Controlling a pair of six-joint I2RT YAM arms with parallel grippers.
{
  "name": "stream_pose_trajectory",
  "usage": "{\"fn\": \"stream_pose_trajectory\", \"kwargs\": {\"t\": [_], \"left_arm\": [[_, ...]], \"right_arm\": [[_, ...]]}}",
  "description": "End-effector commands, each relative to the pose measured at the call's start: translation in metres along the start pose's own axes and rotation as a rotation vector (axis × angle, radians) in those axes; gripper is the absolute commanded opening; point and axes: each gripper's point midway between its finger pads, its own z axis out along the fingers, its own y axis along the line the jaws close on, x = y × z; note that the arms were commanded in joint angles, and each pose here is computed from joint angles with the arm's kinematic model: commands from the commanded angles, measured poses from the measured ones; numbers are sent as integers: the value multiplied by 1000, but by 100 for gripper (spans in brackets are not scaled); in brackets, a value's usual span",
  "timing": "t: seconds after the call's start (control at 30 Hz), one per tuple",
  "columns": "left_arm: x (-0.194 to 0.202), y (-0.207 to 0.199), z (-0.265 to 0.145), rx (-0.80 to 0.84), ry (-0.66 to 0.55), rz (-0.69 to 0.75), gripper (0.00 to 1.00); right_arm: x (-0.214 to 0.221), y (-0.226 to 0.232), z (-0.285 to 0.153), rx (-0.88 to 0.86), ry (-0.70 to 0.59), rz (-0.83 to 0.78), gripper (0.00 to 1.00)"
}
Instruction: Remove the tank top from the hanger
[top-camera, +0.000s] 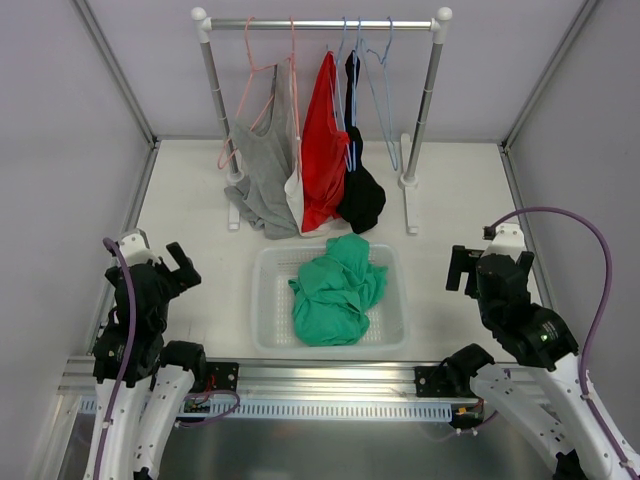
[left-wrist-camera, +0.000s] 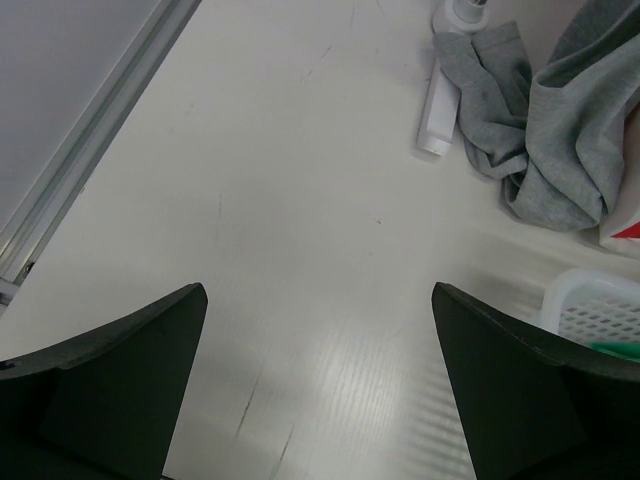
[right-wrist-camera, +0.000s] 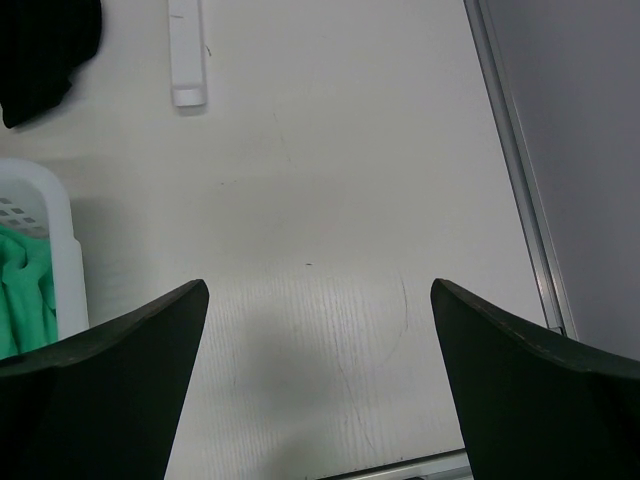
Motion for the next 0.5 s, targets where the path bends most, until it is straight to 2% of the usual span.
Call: {"fn": "stream_pose_trajectory", "kwargs": {"t": [0.0,0.47], "left_arm": [[-9,-5,1,26,-32,-18,99],[-7,-17,-2,110,-41,-9,99]], "right_arm": [[-7,4,2,-8,-24,42,99],[0,3,-2,-33,-41,51,99]]}}
